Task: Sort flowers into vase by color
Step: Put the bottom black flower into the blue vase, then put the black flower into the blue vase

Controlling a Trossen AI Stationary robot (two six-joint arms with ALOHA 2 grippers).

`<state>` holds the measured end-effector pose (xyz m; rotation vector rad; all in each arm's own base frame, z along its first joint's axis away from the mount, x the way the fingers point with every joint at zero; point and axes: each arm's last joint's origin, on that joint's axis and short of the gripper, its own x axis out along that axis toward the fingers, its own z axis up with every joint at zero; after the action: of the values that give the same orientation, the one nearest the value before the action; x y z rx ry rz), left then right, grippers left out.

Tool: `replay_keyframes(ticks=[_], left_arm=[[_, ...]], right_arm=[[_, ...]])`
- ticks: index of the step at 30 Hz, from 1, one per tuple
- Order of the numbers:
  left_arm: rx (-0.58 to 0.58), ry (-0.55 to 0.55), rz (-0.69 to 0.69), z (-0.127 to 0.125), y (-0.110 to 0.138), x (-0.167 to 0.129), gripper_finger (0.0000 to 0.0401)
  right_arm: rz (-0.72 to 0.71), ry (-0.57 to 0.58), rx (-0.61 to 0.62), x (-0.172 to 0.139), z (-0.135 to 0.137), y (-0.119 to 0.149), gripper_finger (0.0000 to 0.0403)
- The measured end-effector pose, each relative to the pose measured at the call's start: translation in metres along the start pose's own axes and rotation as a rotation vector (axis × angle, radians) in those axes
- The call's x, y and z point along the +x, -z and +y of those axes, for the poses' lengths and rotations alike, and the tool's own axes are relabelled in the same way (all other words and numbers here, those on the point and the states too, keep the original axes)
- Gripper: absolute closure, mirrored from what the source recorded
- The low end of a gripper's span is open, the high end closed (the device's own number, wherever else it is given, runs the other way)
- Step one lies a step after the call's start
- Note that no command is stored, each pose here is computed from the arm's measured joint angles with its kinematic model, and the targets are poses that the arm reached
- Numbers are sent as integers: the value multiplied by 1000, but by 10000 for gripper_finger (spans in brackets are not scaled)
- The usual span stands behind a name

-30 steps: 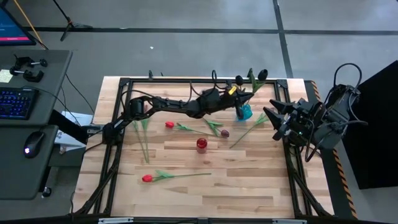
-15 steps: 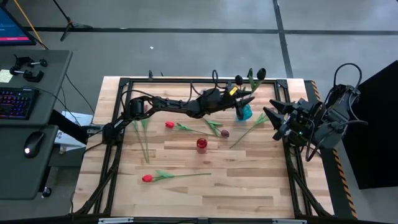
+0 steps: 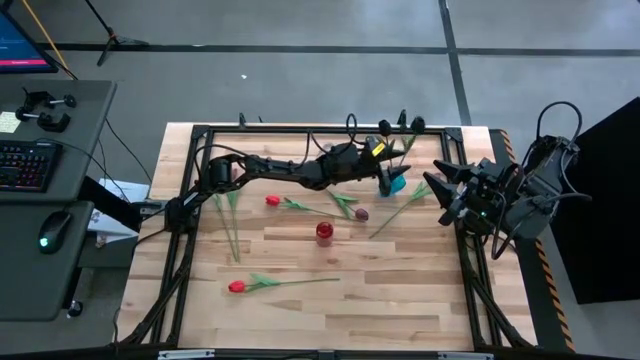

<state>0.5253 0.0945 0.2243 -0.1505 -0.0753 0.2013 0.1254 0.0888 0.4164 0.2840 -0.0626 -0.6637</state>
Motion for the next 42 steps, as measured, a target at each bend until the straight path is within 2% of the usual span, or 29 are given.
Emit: replay_keyframes(ticks=[10,16,20,22,26,30,34,37,40,42], left_arm=[[46,-4,82,-2,8,0,176],[74,24,118,-8,-21,-9,176],[95,47,236,-13,-37,-20,176],[90,95,305,-17,-44,-28,176],[78,209,444,-36,-63,-48,176],[132,242,624,-56,-79,-78,180],[160,132,758,-71,-98,-117,189],[114,-44,816,-78,-95,-154,196],[-22,-277,831,-83,-83,-201,202],[-187,-452,834,-84,-72,-237,206]], right_arm=[[0,0,-12,0,0,0,194],[0,0,-19,0,0,0,194],[0,0,-44,0,0,0,194],[0,0,-57,0,0,0,194],[0,0,-81,0,0,0,194],[0,0,-117,0,0,0,194],[0,0,-147,0,0,0,194],[0,0,-172,0,0,0,194],[1,-1,-193,0,0,0,194],[1,-1,-200,0,0,0,194]])
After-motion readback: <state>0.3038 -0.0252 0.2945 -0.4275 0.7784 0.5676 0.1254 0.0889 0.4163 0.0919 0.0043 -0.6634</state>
